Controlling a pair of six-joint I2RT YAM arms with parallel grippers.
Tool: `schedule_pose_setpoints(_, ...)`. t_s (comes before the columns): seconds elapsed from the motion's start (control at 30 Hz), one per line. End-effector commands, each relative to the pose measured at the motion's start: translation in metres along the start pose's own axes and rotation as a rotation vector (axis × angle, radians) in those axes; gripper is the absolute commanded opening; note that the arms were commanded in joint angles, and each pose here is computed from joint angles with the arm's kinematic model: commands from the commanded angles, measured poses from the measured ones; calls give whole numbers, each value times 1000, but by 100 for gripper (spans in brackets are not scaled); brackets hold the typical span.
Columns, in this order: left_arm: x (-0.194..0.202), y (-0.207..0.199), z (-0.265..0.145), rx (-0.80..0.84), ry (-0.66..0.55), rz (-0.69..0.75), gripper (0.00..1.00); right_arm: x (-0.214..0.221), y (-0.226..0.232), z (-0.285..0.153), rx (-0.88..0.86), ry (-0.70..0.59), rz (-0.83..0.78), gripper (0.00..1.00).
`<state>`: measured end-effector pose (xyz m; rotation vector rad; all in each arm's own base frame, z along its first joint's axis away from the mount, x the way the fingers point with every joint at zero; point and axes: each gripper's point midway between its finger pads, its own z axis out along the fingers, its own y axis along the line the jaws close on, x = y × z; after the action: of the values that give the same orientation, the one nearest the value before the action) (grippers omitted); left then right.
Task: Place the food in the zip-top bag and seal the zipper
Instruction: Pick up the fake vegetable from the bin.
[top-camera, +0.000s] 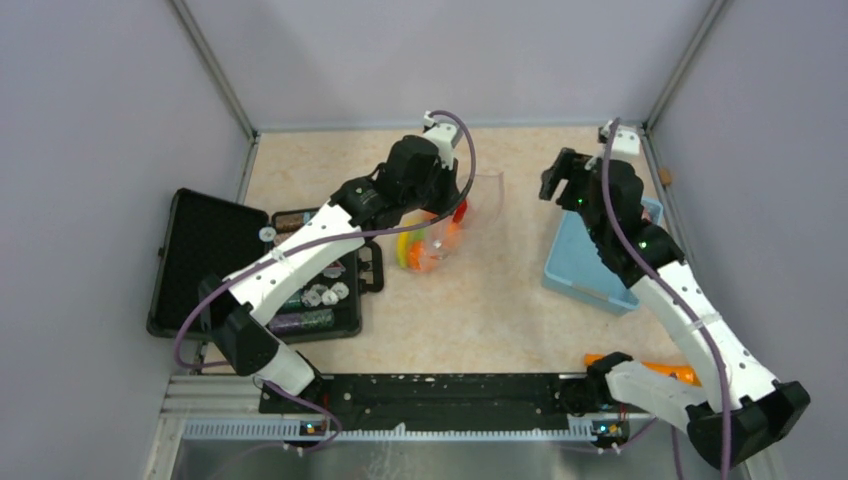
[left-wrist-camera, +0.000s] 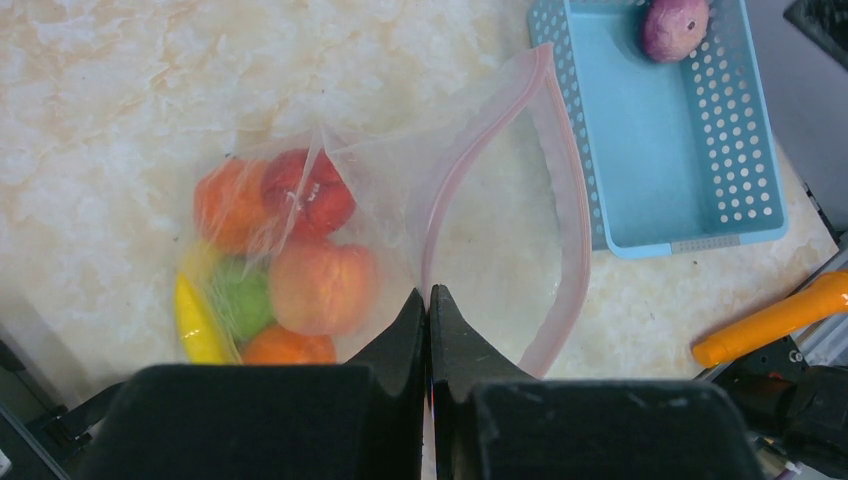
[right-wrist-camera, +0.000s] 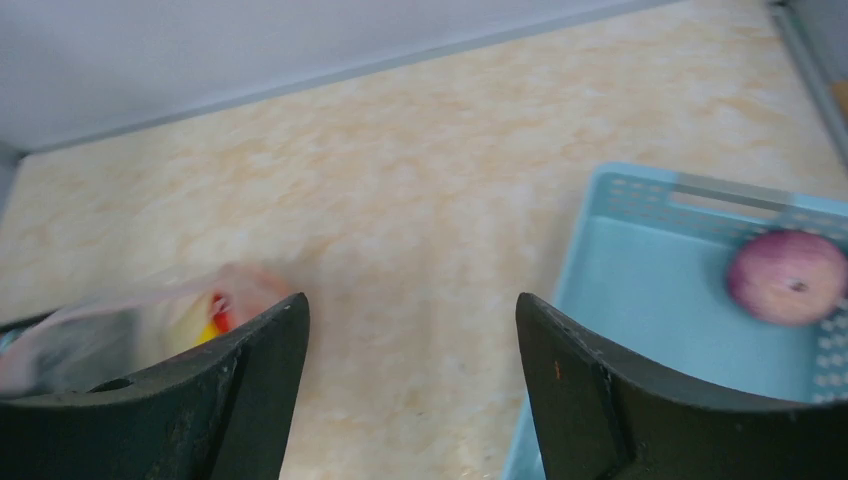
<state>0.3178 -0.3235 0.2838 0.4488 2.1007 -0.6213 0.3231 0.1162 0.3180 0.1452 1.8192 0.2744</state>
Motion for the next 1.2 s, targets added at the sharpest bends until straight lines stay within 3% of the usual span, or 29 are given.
schedule_pose_setpoints(0.0, -24, -7, -13, 25, -81, 3, 0, 9, -87, 12, 315, 70, 93, 76)
schedule_pose_setpoints(0.17, -24, -9, -17, 39, -85, 5, 0, 46, -154, 26, 526, 229, 128, 79)
schedule_pose_setpoints(0.37, -25, -9, -16, 44, -87, 10, 0, 73, -180, 44, 568, 323, 165, 82)
schedule_pose_setpoints(0.63, -20, -6, -17, 34, -87, 10, 0, 92, -227, 57, 711, 343, 312, 83)
schedule_pose_setpoints(1.0, -16, -5, -15, 33, -75, 22, 0, 82, -275, 67, 963, 278, 212, 88)
schedule_pose_setpoints(1.17, -13, -6, -10, 39, -61, 25, 0, 99, -284, 88, 945, 344, 146, 86)
